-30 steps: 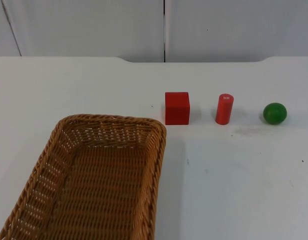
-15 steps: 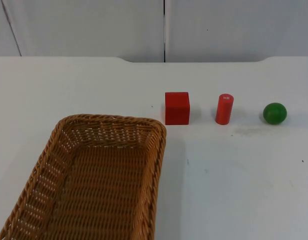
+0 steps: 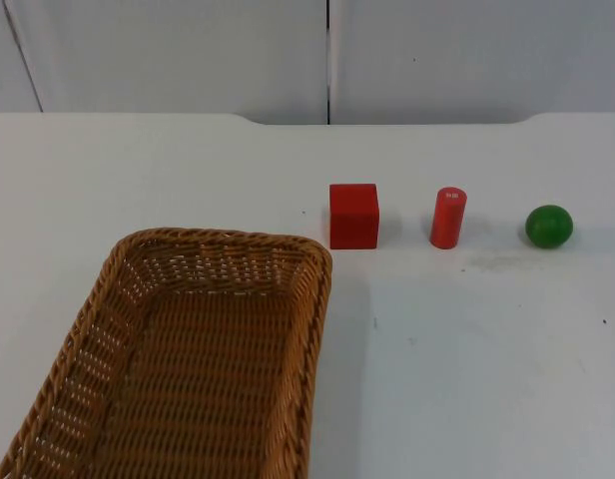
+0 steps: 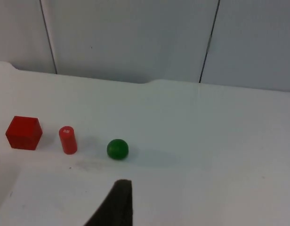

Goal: Pick up the basket with the left hand and place the object to the left of the red cylinder into the basket with the right hand.

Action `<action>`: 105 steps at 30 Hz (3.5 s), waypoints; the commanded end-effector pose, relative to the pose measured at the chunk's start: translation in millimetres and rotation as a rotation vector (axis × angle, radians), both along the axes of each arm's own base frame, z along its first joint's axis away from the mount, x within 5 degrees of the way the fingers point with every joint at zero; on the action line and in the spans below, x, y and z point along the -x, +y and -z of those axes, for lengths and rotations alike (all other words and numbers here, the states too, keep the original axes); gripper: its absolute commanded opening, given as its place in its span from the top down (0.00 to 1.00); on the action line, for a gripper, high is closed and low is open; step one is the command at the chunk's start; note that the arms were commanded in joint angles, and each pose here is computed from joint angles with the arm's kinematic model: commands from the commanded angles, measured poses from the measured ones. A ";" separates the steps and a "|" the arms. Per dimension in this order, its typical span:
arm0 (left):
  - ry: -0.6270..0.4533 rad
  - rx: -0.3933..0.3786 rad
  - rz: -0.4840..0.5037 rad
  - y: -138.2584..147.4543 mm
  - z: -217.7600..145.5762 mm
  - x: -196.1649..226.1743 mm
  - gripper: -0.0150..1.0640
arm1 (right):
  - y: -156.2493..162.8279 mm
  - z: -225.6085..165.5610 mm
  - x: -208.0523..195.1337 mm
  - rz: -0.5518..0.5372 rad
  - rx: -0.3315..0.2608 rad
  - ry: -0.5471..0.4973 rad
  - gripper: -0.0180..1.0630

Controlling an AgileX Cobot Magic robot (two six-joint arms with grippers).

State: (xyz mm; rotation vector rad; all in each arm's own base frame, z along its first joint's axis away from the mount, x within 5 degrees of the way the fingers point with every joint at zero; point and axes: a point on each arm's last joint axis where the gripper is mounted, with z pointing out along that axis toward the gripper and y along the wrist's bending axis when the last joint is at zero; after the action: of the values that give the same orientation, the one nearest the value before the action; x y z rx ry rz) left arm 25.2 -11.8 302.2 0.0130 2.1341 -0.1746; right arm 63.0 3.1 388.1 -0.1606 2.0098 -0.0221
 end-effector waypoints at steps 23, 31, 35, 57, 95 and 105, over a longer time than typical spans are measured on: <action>0.296 -0.098 -0.016 6.9 17.5 -76.4 0.01 | 4.4 -4.4 -46.0 -0.002 0.019 0.022 0.01; 0.490 -0.107 -0.001 7.2 45.2 -117.3 0.01 | 4.4 -4.4 -46.0 -0.002 0.019 0.022 0.01; 0.534 -0.110 0.003 7.2 55.1 -132.2 0.01 | 4.3 -4.0 -45.9 -0.002 0.019 0.026 0.01; 0.743 -0.022 0.185 -7.6 120.9 -233.2 0.01 | 4.3 -3.3 -45.5 -0.001 0.020 0.035 0.01; 0.916 0.096 0.223 -17.1 211.8 -273.9 0.01 | 4.2 -3.1 -45.4 -0.001 0.020 0.038 0.01; 0.871 0.047 0.255 -32.5 212.5 -276.1 0.01 | 4.3 -3.2 -45.4 -0.001 0.020 0.036 0.01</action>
State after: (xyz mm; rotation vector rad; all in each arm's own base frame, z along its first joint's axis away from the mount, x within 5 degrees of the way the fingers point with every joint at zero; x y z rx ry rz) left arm 299.7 -42.4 89.4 0.2164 3.0066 -0.4471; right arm 108.3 8.0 389.3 -0.1741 2.0566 -0.0284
